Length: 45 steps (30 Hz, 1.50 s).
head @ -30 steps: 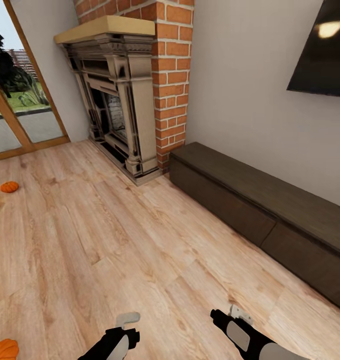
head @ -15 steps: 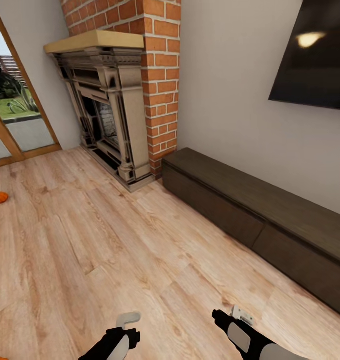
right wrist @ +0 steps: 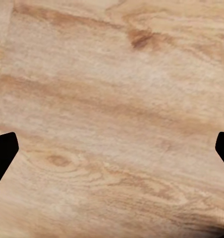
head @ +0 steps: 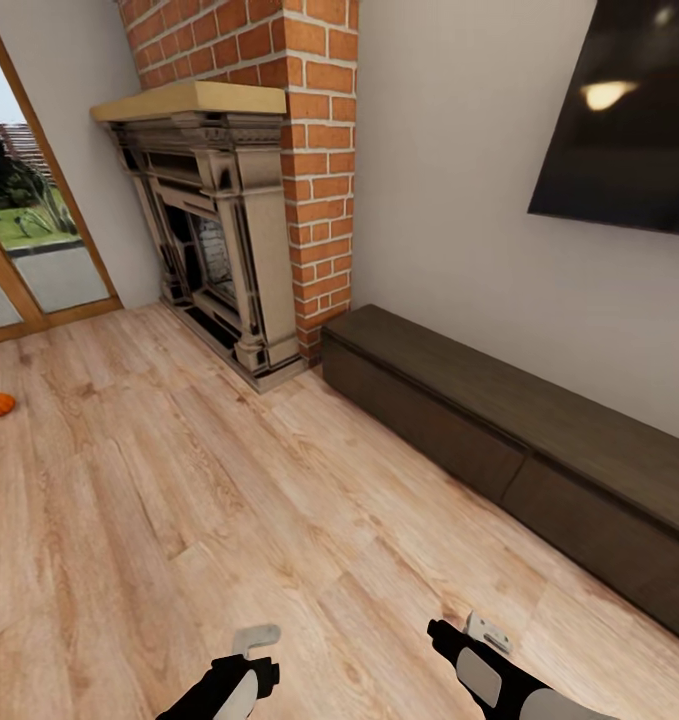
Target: Place each of the two pumpkins and all three candles from the living room inside a cabinet in the living room (use any cabinet), then make sure every cabinet is closed, and position the cauldron so it is next to a table in the living room.
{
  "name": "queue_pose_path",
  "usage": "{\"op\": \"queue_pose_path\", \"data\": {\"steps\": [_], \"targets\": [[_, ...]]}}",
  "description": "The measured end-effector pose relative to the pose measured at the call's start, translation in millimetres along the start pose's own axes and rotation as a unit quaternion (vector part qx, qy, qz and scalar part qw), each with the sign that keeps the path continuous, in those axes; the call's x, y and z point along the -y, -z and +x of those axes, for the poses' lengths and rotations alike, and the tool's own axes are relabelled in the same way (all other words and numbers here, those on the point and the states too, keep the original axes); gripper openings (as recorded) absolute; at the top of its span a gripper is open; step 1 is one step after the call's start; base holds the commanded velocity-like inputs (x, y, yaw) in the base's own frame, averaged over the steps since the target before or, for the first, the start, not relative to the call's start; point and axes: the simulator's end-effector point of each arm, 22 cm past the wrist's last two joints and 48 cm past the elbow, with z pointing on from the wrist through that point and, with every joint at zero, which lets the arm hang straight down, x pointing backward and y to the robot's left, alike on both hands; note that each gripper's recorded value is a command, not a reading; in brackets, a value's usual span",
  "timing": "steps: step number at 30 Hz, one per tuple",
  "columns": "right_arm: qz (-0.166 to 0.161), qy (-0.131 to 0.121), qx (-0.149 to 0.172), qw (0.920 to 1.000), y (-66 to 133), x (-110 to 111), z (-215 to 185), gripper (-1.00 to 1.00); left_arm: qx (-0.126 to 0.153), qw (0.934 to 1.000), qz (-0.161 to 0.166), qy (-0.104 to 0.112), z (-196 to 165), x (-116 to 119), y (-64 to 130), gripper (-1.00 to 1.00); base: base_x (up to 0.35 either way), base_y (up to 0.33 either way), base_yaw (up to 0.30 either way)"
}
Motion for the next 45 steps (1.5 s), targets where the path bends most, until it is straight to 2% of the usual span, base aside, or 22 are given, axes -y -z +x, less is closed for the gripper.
{"op": "queue_pose_path", "data": {"steps": [45], "targets": [[-0.020, -0.009, 0.030, 0.9993, 19.3, -17, -29, 1.00, 0.037, 0.9993, 0.006, 0.003, -29, 3, 21.4, 1.00, 0.000, 0.000, 0.000]]}}
